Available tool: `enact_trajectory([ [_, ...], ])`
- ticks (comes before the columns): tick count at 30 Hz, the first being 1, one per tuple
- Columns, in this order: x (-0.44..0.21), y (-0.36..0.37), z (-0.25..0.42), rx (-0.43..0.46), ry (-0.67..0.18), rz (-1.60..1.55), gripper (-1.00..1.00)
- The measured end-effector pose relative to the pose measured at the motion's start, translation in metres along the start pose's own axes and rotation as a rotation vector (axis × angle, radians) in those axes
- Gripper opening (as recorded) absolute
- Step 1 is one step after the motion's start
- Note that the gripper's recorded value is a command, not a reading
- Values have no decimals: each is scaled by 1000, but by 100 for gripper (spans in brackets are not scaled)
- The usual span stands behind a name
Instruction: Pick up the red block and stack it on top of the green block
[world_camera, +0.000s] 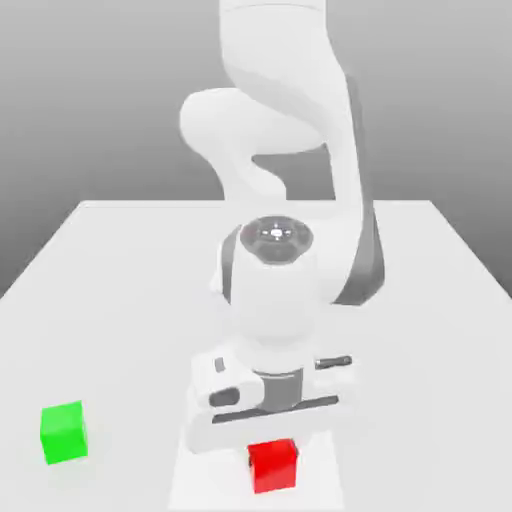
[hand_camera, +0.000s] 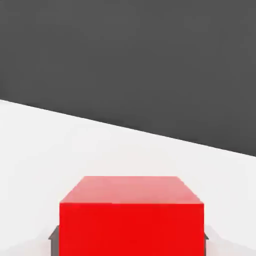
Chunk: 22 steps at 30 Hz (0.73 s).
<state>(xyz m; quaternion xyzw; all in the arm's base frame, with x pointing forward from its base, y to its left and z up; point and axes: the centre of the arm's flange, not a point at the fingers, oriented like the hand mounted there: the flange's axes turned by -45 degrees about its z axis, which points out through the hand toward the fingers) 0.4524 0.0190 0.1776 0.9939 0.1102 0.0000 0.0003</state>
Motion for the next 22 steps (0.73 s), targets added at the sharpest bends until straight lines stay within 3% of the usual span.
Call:
enact_trajectory([
  [3,-3,12,-30,0,-1,14,-100],
  [13,-96,227,-64,0,-2,270,-100],
  [19,-114,249,-13,1,1,293,-100],
  [20,-114,249,-6,1,-1,294,100],
  [22,-114,249,-6,1,-1,294,100],
])
